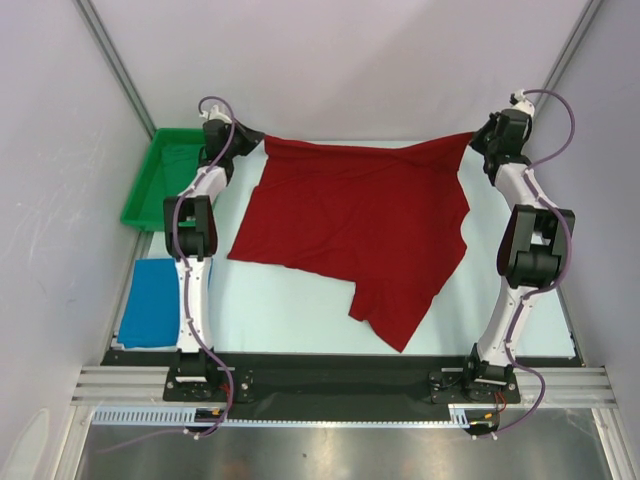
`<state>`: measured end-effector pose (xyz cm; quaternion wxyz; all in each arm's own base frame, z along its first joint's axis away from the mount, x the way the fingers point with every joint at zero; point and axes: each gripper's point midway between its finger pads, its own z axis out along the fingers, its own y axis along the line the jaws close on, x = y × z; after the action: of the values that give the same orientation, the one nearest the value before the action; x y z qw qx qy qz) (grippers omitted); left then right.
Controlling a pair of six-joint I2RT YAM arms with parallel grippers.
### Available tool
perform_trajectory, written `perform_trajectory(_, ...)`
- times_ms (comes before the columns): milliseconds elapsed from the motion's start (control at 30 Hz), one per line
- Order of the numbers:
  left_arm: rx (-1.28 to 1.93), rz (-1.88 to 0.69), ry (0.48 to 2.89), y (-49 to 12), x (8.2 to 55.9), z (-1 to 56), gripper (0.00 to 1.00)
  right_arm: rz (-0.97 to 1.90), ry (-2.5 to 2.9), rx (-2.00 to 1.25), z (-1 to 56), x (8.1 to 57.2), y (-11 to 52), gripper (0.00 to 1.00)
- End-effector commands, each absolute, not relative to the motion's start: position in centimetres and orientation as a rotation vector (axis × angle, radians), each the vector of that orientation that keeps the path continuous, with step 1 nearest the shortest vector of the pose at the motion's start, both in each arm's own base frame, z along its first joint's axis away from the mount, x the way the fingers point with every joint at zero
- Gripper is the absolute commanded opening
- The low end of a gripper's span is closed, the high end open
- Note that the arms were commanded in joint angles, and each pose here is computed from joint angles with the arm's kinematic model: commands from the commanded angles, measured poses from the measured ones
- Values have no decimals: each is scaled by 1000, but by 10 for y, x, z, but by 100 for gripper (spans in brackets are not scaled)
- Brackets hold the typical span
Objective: Fold and stack the t-shirts
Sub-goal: Fold the tshirt
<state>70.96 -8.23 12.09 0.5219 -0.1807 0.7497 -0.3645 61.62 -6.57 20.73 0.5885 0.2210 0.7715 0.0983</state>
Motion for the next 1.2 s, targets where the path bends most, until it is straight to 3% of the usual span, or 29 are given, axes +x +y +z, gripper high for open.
perform_trajectory(0, -384, -897, 1720, -86, 717, 161, 0, 239, 1737, 499, 235, 616, -70, 0)
perform_trajectory(467, -484, -844, 1948, -62, 645, 131, 0, 275, 1877, 603, 197, 521, -48, 0)
perform_trajectory(1167, -560, -862, 2081, -63, 601, 77, 0, 241, 2035, 645, 132, 484, -47, 0)
